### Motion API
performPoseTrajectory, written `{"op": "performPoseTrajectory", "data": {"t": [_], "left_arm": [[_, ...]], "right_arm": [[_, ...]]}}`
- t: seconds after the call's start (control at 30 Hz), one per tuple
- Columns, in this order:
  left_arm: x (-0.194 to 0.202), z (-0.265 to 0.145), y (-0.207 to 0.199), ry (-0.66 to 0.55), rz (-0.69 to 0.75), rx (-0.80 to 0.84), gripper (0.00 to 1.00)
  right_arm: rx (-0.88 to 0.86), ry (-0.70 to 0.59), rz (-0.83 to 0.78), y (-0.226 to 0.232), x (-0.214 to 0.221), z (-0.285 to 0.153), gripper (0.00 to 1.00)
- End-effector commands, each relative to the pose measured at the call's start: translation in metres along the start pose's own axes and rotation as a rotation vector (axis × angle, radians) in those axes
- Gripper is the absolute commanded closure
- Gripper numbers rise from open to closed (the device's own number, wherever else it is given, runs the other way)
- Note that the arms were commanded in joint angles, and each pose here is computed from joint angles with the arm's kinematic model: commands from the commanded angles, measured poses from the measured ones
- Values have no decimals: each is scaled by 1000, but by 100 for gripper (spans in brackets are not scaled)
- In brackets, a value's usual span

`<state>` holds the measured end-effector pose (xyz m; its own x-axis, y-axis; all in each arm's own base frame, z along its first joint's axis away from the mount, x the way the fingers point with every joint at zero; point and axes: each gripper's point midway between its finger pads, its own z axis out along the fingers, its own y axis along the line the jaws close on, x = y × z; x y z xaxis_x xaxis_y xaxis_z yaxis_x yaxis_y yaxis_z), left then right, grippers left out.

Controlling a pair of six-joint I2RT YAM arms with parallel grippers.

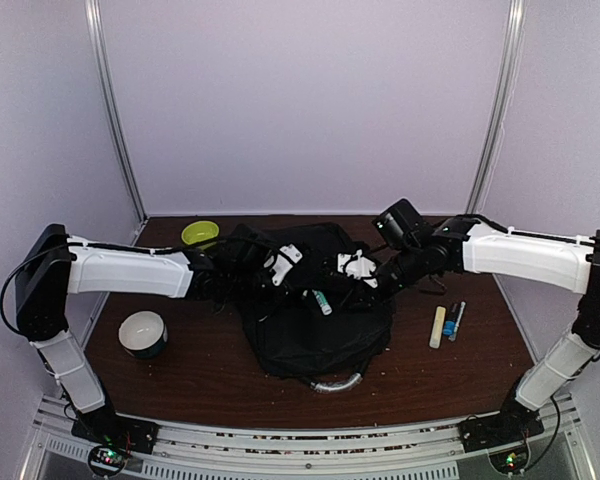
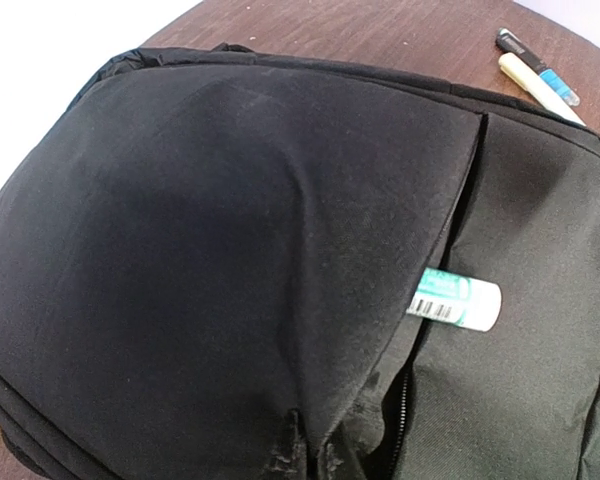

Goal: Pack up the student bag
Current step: Adjust the glue stick in the lower front pocket of the bag.

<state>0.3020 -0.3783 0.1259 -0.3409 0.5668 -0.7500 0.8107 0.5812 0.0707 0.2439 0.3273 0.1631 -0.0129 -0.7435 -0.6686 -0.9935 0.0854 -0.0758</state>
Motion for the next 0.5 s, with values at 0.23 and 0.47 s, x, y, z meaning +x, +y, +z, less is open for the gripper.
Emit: {"op": "performPoseTrajectory", "data": {"t": [0.23,0.47], "left_arm": [[-39,-18,-3,-131,-12,133,100],[-40,-16,-13,-127,-21,209,100]], "right_arm": [[9,102,-160,11,11,-10,96],[114,114,-213,-11,-2,13,99]]}}
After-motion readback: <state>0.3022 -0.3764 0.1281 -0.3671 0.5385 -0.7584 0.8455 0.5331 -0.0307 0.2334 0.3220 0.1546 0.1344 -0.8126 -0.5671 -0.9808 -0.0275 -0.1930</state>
